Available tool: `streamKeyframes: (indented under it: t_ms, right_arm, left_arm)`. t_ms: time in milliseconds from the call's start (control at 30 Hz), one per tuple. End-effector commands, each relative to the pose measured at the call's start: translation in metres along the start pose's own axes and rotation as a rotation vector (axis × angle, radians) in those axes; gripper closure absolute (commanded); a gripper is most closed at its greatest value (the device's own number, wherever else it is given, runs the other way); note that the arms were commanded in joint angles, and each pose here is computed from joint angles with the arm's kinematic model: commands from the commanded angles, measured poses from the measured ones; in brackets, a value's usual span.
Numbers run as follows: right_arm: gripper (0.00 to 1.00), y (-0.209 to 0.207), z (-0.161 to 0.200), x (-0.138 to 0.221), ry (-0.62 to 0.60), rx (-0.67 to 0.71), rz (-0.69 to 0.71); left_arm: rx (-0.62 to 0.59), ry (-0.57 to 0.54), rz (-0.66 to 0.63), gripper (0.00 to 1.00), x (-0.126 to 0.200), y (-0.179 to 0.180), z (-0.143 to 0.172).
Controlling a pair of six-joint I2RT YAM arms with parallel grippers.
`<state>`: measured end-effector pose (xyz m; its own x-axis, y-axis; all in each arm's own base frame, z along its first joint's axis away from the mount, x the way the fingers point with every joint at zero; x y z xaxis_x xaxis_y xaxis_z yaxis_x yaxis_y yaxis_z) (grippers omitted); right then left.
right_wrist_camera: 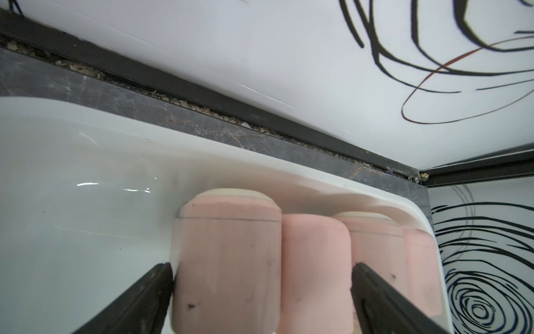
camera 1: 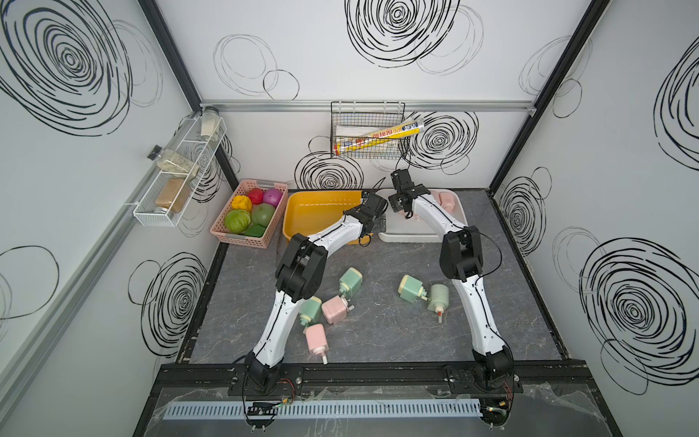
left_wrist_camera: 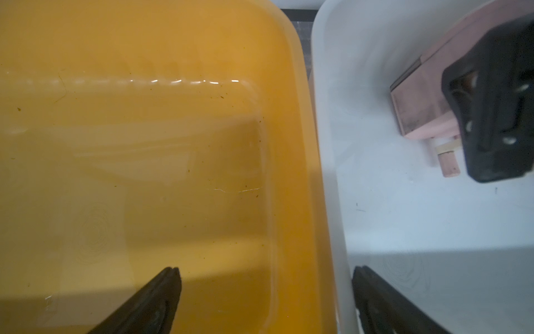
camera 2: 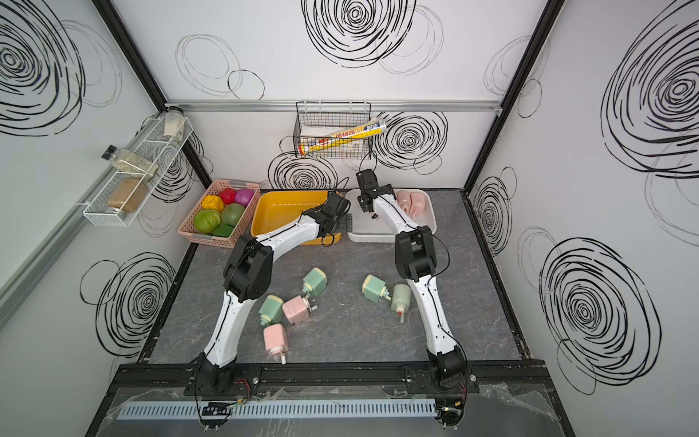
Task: Place the pencil sharpeners by color into the storage box
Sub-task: Place the pencil sharpener in the storage box.
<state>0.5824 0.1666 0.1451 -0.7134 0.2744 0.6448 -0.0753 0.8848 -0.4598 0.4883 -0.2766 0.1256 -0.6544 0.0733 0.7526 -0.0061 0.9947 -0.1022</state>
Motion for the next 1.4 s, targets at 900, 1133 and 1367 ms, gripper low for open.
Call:
streamKeyframes:
  t_ms: [900,1133,1367]
  right_arm:
    - [0.00,-0.008,-0.019,0.040,-0.049,-0.008,-0.079]
    - [0.00,-0.019,-0.025,0.082,-0.144,-0.080,-0.199]
    - [0.00,-0.028,-0.021,0.144,-0.300,-0.110,-0.418]
  left_arm:
    - [-0.100,-0.016,0.129,0.01,0.055,-0.017,-0.018]
    - [-0.097,-0.042,0.154,0.01,0.108,-0.004,-0.003]
    - [-0.036,-0.086,0.116,0.01,0.172,0.043,0.018]
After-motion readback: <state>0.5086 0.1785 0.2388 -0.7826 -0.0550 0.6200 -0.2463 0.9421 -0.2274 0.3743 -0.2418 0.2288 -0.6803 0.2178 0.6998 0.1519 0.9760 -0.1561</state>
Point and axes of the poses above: each gripper's point midway between its finger pads, its own x axis back along the fingers, its own y axis along the line the jaws close on, z = x × y, the point moved 6 cm from there along x, back along the fingers, and after that the axes turned 1 degree about x, right-handed, at the moved point
